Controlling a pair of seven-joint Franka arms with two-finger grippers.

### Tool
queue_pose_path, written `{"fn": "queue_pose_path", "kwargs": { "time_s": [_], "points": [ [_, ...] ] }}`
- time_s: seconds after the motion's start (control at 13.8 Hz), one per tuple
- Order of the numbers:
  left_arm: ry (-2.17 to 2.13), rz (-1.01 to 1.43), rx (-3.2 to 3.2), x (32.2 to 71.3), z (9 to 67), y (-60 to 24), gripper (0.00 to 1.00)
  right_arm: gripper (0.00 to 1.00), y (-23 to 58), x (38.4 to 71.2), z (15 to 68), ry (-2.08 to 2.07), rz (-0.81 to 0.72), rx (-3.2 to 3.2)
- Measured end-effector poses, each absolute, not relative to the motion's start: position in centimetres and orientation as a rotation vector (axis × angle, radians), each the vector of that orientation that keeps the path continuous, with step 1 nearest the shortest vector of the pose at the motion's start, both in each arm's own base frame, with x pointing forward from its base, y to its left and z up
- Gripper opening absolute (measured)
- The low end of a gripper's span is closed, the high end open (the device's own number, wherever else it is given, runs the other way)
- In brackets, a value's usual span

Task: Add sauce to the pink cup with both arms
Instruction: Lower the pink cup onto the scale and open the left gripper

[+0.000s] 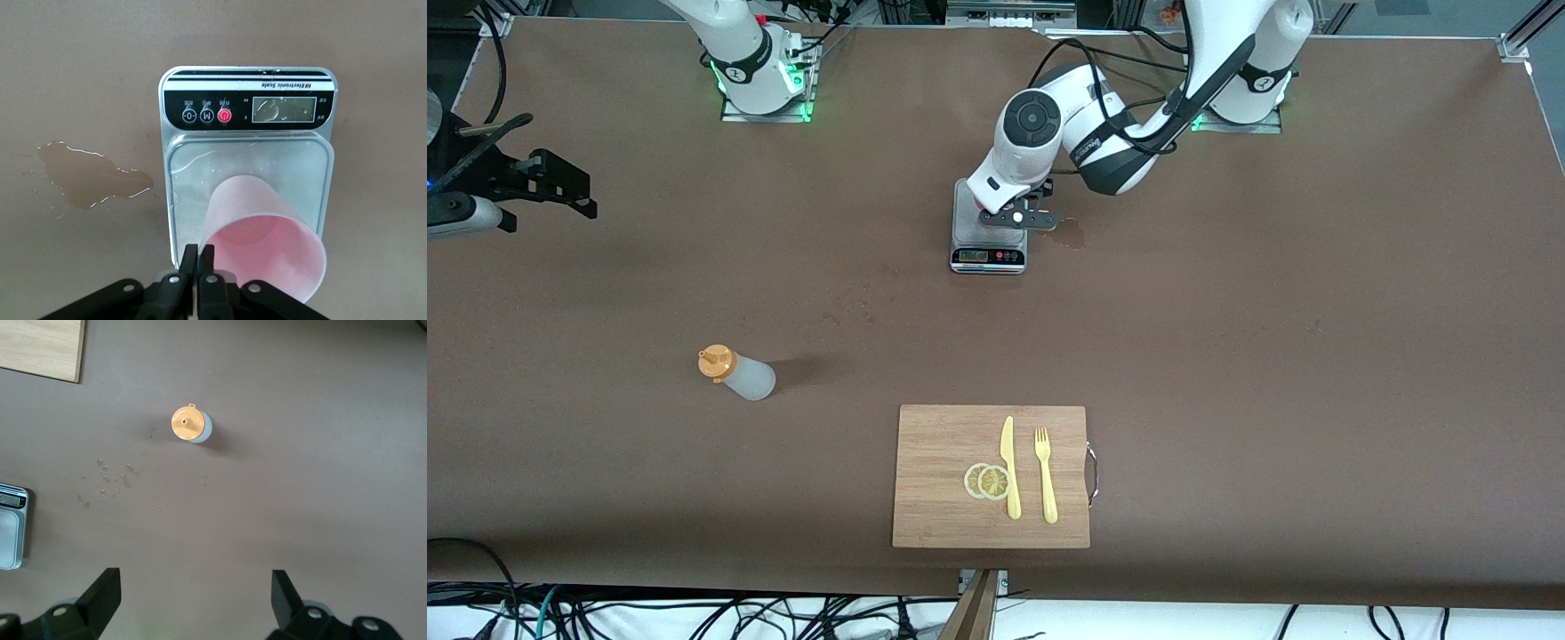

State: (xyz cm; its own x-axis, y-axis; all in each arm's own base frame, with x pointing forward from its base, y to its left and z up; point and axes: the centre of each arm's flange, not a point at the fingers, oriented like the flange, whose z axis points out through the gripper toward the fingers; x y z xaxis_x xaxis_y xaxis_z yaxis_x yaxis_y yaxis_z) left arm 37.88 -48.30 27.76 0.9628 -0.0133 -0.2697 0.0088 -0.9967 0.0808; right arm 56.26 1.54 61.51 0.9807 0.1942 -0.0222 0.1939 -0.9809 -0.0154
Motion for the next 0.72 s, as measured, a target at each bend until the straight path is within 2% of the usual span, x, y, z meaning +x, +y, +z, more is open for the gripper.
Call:
{"fn": "queue_pose_path", "kwargs": {
  "time_s": [0.36,0.65,0.72],
  "points": [
    [0.033,-0.381,3.017,39.5,28.9,-48.0,0.56,1.00,1.5,56.3,61.5,-0.312,0.037,-3.113],
    [0.131,-0.287,3.013,42.7,32.8,-45.8,0.93,1.00,1.4,56.2,61.8,-0.318,0.028,-3.112],
    [0.168,-0.279,3.028,43.9,34.3,-44.4,1.00,1.00,1.3,56.2,62.0,-0.318,0.019,-3.113]
  ]
}}
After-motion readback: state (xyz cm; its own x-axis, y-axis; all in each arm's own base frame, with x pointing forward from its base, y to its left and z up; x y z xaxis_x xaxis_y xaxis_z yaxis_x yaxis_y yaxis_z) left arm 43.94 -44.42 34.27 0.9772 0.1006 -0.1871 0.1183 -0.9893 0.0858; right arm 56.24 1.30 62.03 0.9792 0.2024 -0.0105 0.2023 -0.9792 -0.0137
